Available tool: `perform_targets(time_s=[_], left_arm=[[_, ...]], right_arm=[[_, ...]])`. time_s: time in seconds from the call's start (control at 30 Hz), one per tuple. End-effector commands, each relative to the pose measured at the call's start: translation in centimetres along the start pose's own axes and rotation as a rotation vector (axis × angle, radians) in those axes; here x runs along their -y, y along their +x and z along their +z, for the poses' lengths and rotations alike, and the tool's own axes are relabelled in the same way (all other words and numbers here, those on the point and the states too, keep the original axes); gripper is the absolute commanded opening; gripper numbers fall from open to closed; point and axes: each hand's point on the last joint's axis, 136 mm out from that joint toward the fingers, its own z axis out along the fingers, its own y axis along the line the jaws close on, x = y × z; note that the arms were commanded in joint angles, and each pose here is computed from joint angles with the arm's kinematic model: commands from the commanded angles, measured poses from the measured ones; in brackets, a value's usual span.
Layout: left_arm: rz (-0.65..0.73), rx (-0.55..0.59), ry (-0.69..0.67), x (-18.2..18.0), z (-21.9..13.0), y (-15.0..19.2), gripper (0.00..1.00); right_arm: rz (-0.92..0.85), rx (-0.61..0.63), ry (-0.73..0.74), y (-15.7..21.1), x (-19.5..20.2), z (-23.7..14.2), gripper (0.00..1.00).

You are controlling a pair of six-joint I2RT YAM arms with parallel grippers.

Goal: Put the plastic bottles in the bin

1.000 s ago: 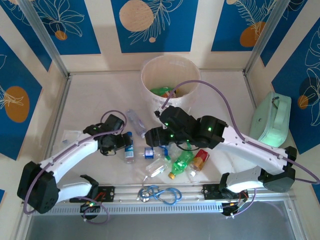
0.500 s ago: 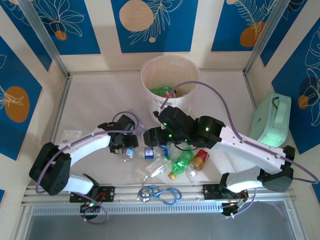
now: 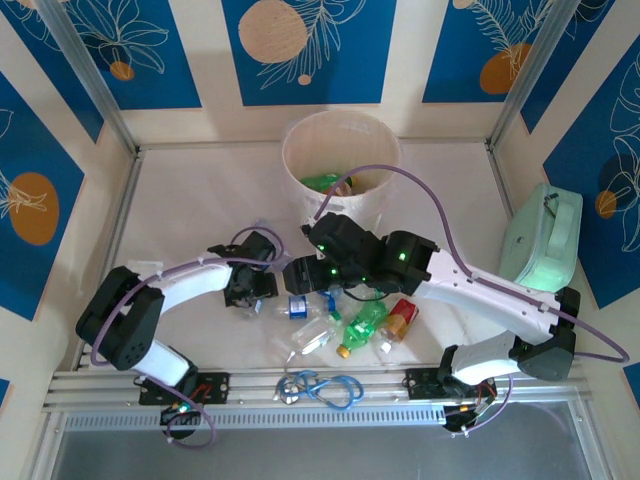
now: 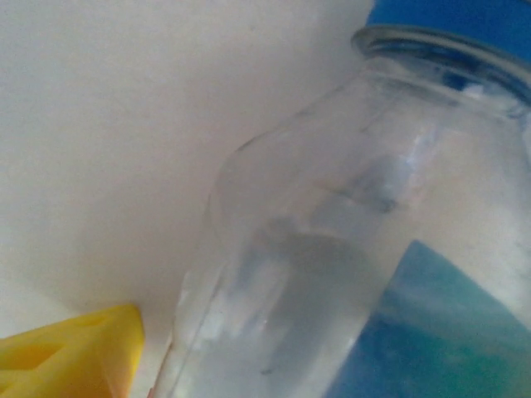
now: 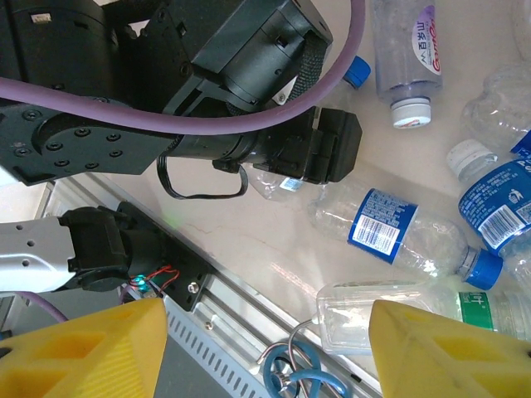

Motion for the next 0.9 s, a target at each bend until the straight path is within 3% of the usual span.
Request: perform_targets(time_s=[0.0, 0.23, 0.6, 0.73, 0.87], left_arm=[[-0.012, -0.019, -0.02, -0.9, 0.4, 0.4, 0.78], [-0.018, -0.007, -0.021, -1.3, -0.4, 0.2, 0.7], [-0.055, 0.091, -0.004, -2.1, -4.2, -1.1, 0.66], [-0.097, 0.132, 0.042, -2.3, -6.0, -1.7, 0.64], [-0.172, 0.154, 0.175, -1.6, -8.2, -2.2, 0.64]], right_arm=[[0.02, 0.005, -0.02, -0.4, -0.5, -0.4, 0.64], [0.028, 0.018, -0.011, -0.4, -0.1, -0.6, 0.61], [0.024, 0.029, -0.02, -0.9, -0.2, -1.3, 0.6], [0.025, 0.039, -0.037, -1.5, -0.6, -1.7, 0.6], [0.024, 0.04, -0.061, -1.8, -1.3, -1.8, 0.6]])
